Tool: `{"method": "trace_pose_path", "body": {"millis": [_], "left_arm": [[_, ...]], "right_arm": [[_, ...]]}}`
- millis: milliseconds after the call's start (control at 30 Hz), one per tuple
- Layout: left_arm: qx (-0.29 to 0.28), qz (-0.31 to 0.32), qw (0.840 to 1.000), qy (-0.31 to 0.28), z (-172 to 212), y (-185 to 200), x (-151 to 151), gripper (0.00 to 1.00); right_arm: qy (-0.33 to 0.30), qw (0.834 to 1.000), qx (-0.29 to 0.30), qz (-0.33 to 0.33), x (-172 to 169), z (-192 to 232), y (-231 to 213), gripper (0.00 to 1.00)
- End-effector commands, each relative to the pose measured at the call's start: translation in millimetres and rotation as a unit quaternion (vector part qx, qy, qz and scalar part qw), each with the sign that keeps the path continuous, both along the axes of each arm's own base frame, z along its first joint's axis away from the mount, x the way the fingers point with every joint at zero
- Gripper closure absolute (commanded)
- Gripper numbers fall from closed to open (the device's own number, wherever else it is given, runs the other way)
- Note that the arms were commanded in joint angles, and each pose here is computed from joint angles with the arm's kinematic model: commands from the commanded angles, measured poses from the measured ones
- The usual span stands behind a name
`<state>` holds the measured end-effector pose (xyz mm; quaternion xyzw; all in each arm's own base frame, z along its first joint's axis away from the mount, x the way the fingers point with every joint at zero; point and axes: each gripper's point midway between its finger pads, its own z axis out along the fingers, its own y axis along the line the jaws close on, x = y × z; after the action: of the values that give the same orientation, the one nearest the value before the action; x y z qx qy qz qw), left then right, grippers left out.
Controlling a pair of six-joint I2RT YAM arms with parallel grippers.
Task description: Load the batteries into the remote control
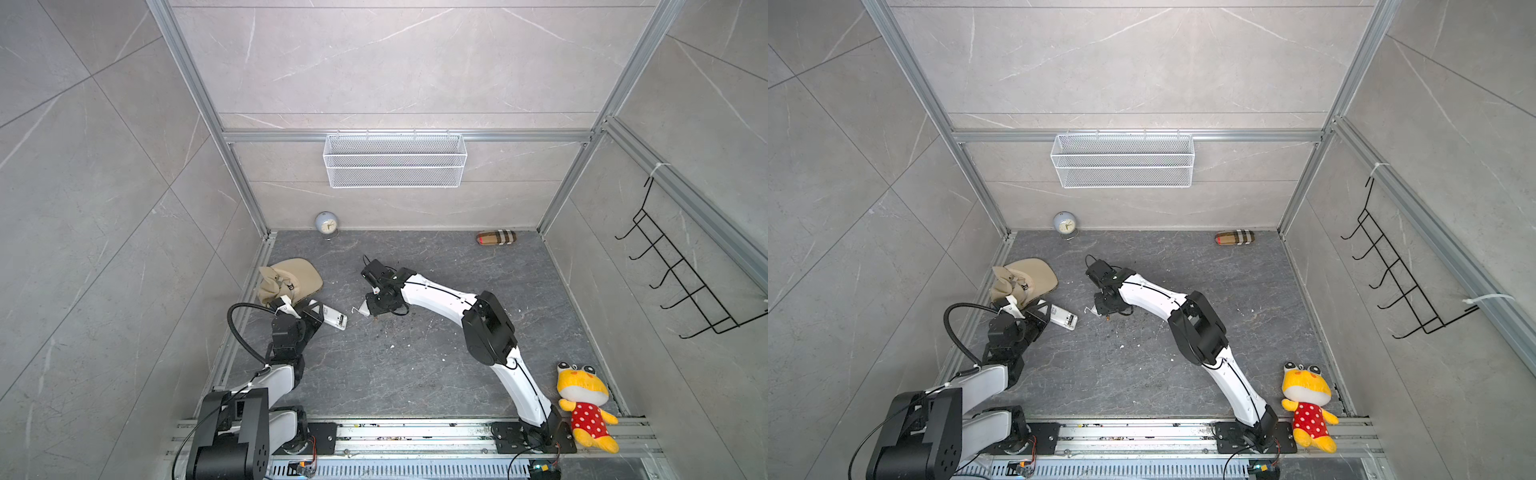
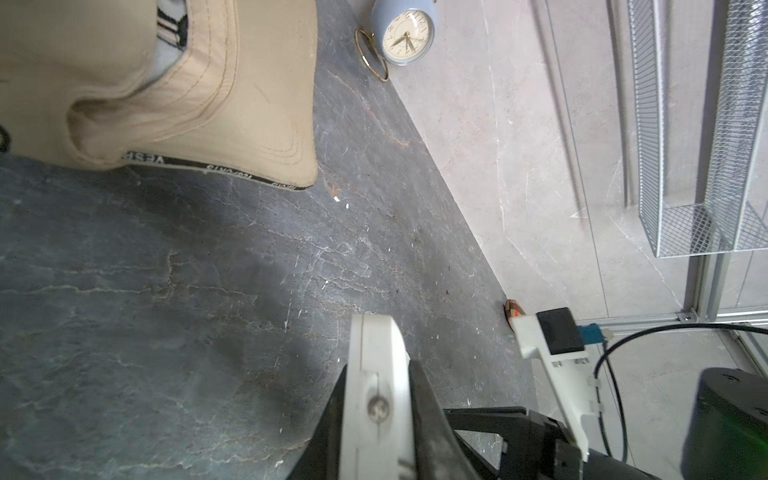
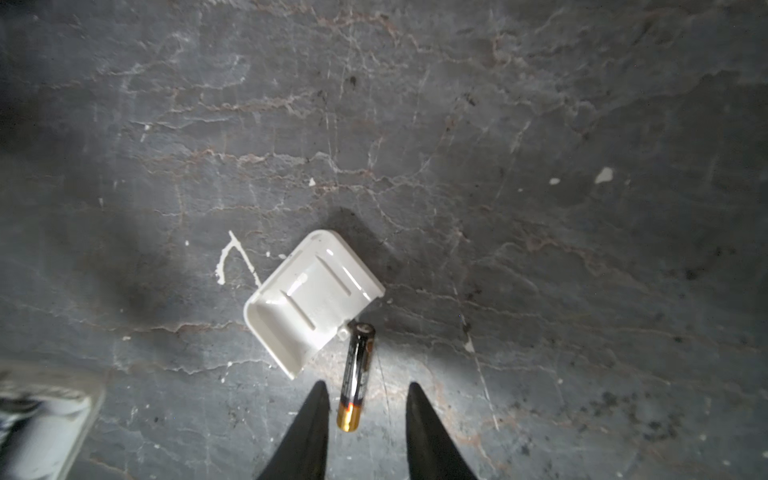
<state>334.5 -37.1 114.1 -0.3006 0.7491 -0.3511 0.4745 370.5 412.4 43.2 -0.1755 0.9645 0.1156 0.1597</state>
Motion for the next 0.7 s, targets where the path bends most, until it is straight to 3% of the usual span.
{"method": "trace_pose_path", "body": {"millis": [0, 433, 667], "left_arm": [[0.022, 0.006, 0.999, -0.032, 17, 5, 6, 1.00], [0.014, -0.003, 0.999, -0.036, 21, 1, 7, 1.00], [0.014, -0.004, 0.999, -0.035, 20, 1, 7, 1.00]], "right_arm": [[0.009, 0.999, -0.042, 0.006, -7, -11, -6, 0.67], [0.016, 0.997, -0.078, -0.004, -3, -31, -11, 0.68], [0.020, 0.994, -0.105, -0.018, 3, -34, -16, 0.76]]}}
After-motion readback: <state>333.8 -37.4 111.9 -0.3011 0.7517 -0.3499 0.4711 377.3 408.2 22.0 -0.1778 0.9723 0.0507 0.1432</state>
